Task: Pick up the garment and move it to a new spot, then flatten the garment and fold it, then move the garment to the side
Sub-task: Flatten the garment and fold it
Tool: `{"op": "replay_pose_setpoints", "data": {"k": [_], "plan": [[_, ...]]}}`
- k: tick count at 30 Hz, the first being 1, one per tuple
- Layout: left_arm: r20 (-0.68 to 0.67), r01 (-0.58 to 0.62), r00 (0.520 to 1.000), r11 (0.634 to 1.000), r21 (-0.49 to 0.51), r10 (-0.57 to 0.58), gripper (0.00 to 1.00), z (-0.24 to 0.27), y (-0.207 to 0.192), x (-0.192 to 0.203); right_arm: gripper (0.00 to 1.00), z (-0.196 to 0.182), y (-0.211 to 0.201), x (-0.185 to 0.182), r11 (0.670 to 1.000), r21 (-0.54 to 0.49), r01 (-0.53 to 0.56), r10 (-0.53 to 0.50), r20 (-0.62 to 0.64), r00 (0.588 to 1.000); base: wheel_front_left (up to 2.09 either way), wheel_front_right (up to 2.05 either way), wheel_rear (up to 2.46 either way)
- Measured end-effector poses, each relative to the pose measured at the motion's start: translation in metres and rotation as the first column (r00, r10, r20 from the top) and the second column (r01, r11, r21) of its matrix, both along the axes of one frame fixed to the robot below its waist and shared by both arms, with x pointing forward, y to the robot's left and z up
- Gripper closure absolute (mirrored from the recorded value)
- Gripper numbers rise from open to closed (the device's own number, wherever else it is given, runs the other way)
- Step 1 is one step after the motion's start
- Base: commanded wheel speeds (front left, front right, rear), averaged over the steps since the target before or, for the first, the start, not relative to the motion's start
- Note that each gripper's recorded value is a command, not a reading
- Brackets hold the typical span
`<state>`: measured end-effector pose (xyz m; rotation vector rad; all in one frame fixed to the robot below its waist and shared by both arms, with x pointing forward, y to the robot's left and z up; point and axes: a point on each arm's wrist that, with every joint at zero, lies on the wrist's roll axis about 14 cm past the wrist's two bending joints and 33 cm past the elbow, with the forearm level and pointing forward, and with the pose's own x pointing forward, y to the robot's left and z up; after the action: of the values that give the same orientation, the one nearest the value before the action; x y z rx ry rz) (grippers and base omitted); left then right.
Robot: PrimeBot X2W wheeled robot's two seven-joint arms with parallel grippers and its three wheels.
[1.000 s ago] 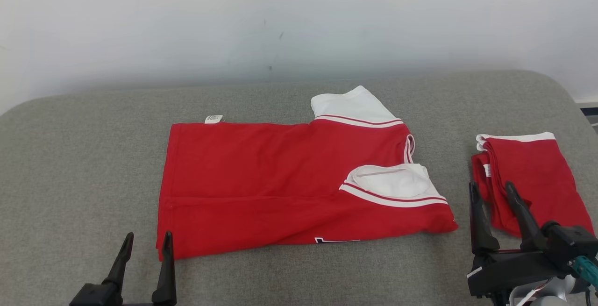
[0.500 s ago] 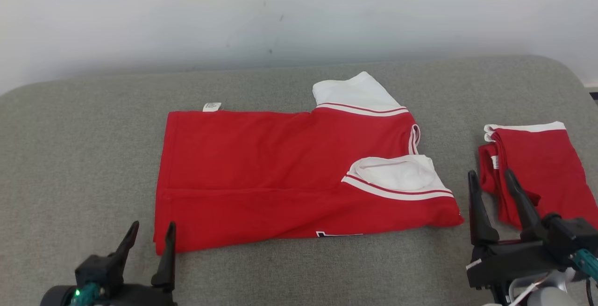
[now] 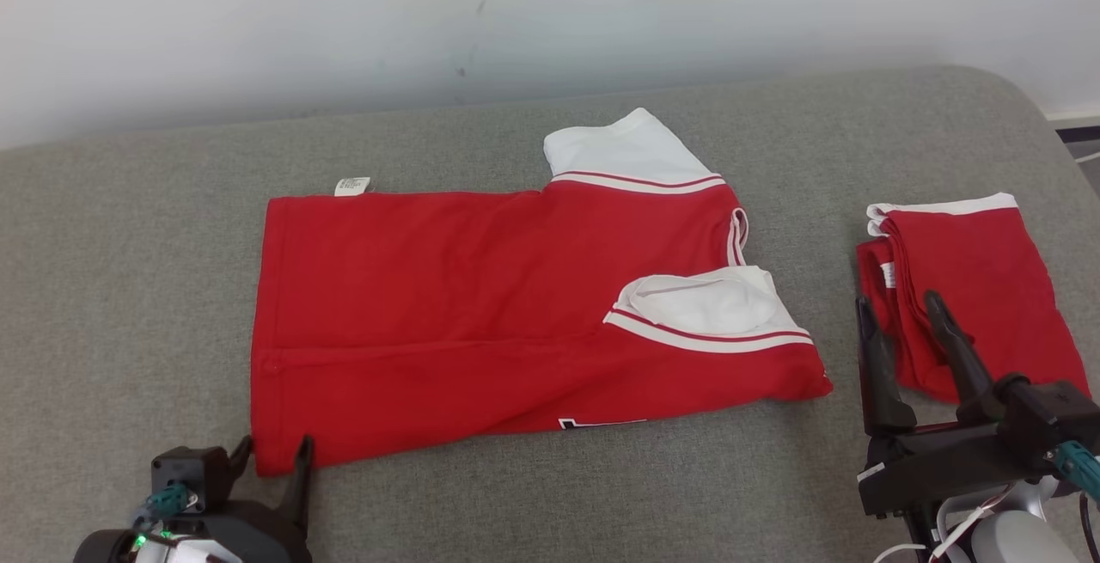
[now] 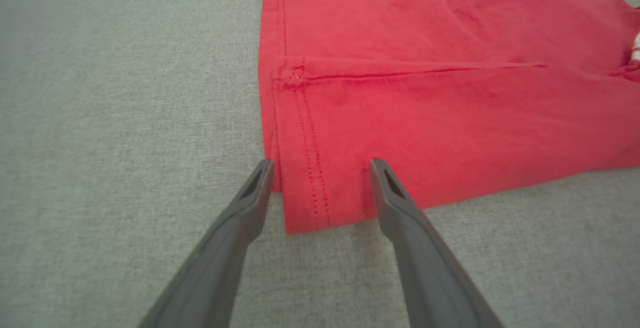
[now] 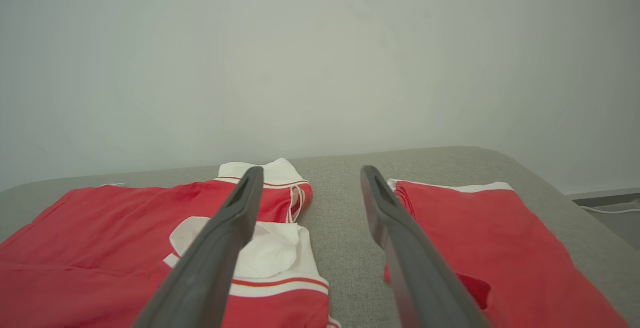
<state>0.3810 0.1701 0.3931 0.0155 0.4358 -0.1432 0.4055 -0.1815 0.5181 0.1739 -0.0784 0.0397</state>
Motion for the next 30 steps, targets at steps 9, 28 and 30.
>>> {"op": "replay_pose_setpoints", "data": {"k": [9, 28, 30], "plan": [[-0.071, -0.019, 0.997, 1.000, -0.012, 0.018, 0.79, -0.016, 0.003, -0.003, 0.00, -0.005, 0.003, 0.000, 1.000, -0.002, -0.011, 0.011, -0.016, 1.000, 0.00, 0.00, 0.00], [-0.068, -0.008, 0.998, 0.999, -0.035, 0.006, 1.00, -0.016, -0.008, 0.015, 0.00, -0.090, 0.028, 0.010, 0.986, -0.078, -0.144, 0.107, -0.362, 0.926, 0.00, 0.00, 0.00], [-0.070, -0.012, 0.998, 0.999, -0.038, 0.010, 1.00, -0.017, -0.008, 0.015, 0.00, -0.097, 0.028, 0.009, 0.987, -0.078, -0.142, 0.101, -0.388, 0.916, 0.00, 0.00, 0.00]]}}
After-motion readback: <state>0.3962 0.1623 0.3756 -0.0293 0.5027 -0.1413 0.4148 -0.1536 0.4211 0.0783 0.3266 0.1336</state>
